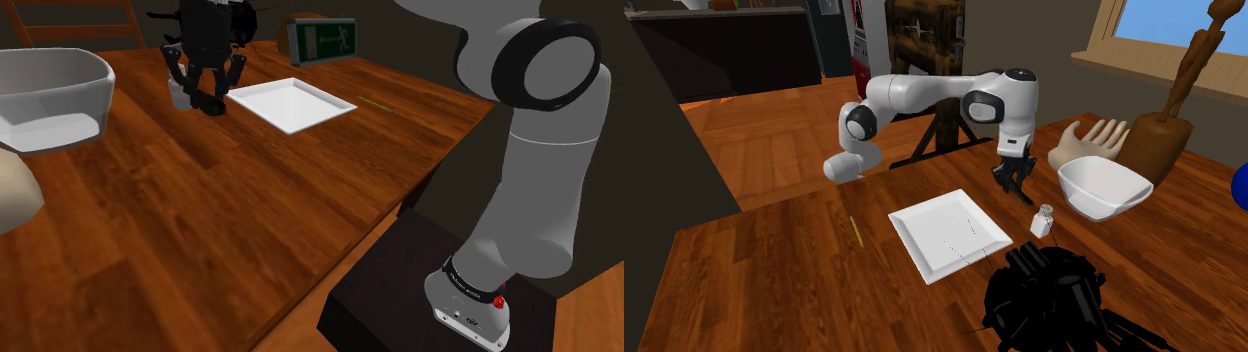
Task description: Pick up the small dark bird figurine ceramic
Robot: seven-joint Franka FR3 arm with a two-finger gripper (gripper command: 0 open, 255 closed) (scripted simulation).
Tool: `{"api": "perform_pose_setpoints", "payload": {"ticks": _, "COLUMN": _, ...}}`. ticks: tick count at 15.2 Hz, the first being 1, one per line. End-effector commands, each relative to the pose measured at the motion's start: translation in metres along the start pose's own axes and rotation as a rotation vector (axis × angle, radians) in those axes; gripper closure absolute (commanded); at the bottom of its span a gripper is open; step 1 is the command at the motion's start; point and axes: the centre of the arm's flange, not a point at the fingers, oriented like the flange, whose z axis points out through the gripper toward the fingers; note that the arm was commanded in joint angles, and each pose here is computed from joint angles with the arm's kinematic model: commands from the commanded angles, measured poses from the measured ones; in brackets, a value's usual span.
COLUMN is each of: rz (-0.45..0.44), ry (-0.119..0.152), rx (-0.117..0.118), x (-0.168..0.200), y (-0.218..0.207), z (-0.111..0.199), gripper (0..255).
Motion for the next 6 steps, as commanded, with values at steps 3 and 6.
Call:
{"api": "perform_pose_setpoints", "payload": {"ticks": 3, "rz": 0.000, "ry": 0.000, "rx": 0.000, "x": -0.001, "y": -0.003, "z": -0.021, "gripper": 255}}
{"api": "perform_pose_setpoints", "payload": {"ticks": 6, "rz": 0.000, "ry": 0.000, "rx": 0.000, "x": -0.001, "y": -0.004, "z": -0.027, "gripper": 255}}
